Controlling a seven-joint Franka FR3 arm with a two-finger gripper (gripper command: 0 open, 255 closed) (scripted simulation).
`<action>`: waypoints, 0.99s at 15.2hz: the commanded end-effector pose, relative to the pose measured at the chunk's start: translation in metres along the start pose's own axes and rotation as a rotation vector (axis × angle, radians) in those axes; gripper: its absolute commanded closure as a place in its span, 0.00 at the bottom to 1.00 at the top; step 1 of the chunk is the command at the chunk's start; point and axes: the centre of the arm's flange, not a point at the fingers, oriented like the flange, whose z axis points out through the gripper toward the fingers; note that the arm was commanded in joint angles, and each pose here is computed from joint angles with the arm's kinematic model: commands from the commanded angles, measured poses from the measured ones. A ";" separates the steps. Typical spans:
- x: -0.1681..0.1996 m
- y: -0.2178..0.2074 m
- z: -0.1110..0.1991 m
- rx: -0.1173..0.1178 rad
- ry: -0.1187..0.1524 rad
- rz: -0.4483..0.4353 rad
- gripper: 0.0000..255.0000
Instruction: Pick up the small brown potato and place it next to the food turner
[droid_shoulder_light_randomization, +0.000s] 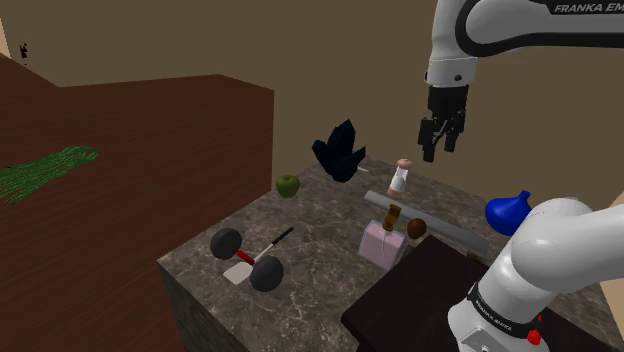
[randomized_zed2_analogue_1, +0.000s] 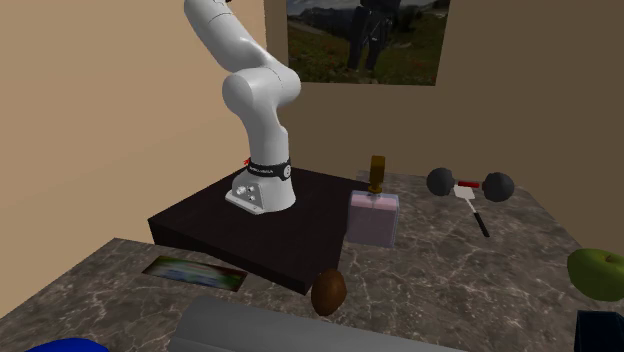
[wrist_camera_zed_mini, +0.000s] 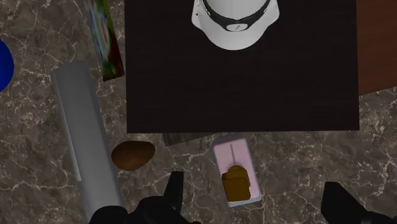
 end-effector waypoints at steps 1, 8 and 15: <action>0.000 0.000 0.000 0.000 0.000 0.000 0.00; 0.056 0.027 0.070 0.004 -0.014 0.256 0.00; 0.103 0.066 0.142 0.008 -0.028 0.511 0.00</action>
